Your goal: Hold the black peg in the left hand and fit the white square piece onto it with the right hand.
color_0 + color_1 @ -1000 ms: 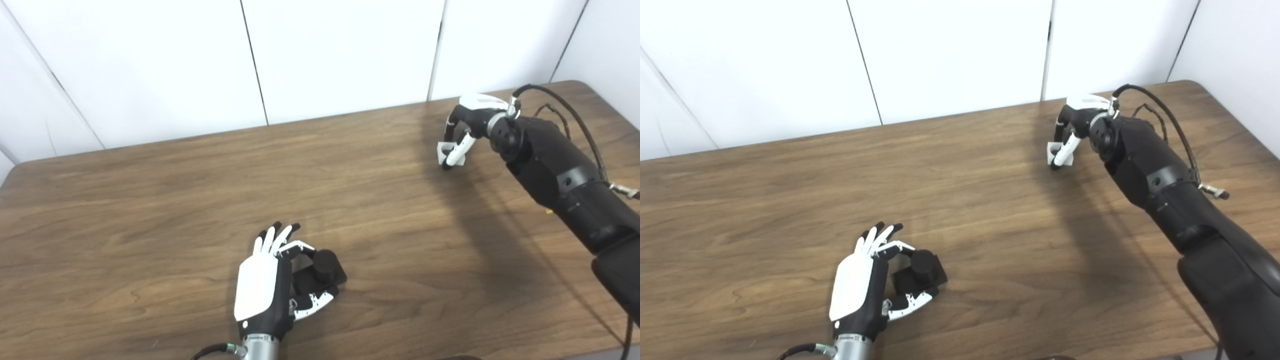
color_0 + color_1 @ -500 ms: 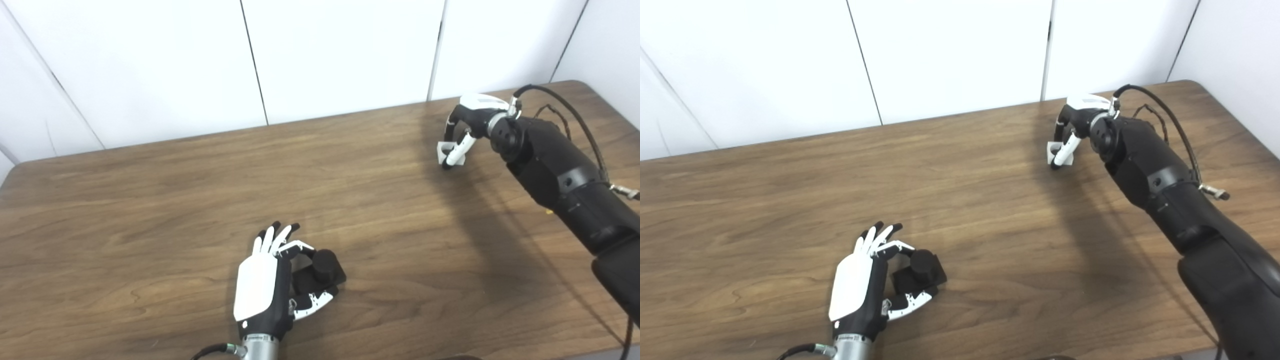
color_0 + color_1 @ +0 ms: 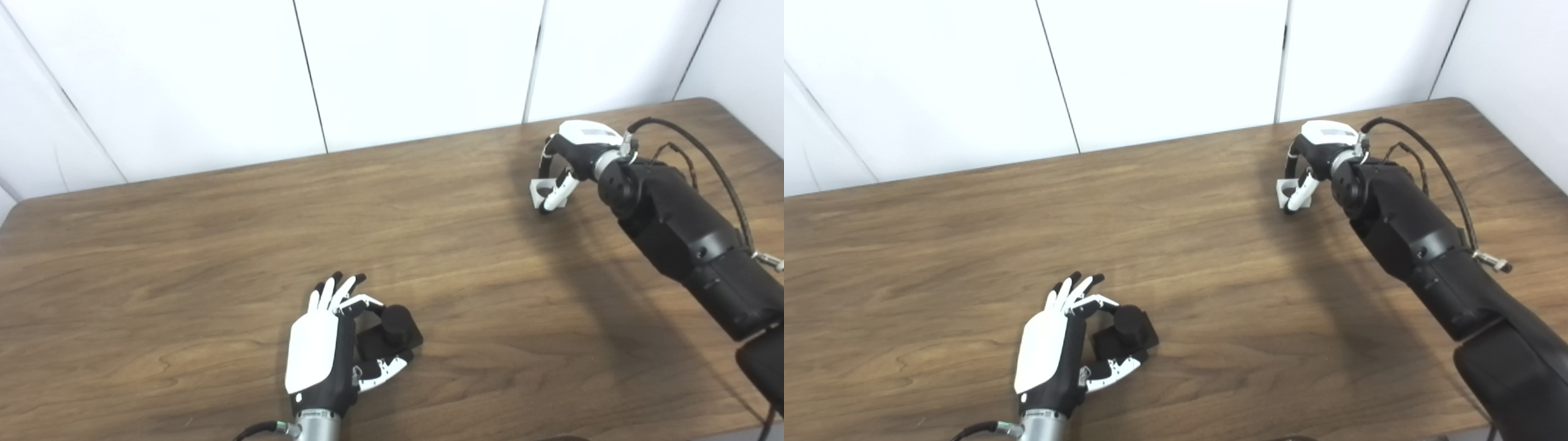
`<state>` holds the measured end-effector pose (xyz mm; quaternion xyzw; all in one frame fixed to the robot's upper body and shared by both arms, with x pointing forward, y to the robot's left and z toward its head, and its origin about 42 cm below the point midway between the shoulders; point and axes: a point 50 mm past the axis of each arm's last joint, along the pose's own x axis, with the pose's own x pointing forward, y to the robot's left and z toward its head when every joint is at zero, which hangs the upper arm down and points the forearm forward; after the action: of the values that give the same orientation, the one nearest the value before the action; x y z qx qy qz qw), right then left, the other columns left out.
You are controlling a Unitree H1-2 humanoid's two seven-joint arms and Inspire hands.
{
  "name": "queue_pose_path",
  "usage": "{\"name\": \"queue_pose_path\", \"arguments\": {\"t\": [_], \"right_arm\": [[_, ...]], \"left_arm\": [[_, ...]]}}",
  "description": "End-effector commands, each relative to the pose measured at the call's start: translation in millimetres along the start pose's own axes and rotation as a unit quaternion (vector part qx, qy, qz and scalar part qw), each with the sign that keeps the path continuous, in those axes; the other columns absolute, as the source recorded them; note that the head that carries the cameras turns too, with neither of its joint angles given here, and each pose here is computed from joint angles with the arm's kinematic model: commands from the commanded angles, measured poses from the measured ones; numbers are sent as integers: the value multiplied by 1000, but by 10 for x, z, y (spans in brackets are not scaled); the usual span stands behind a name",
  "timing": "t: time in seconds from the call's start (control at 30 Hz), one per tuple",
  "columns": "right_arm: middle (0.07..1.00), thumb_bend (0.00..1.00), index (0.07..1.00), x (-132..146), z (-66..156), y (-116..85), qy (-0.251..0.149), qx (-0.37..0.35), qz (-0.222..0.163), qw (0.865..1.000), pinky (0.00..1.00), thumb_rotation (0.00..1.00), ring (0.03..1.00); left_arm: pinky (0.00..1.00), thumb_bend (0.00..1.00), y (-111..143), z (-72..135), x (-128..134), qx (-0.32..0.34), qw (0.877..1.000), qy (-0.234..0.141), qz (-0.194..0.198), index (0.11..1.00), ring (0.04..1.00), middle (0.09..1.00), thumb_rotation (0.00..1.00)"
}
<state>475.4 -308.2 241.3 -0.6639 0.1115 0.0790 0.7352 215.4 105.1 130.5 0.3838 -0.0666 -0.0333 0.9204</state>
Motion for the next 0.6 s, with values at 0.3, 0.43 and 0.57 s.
{"name": "queue_pose_path", "arguments": {"t": [0.3, 0.43, 0.57], "right_arm": [[919, 525, 487, -313, 243, -228, -66, -8, -54, 996, 895, 142, 1000], [930, 525, 489, -505, 330, -235, -95, 0, -65, 993, 900, 146, 1000], [925, 525, 490, -706, 433, -233, -128, 19, -84, 988, 909, 147, 1000]], "left_arm": [[1000, 516, -107, -44, -137, -7, 999, 29, -12, 489, 977, 893, 78], [1000, 517, -115, -44, -142, -9, 1000, 27, -10, 489, 975, 891, 77], [1000, 517, -116, -50, -138, -6, 999, 29, -12, 489, 978, 893, 77]]}}
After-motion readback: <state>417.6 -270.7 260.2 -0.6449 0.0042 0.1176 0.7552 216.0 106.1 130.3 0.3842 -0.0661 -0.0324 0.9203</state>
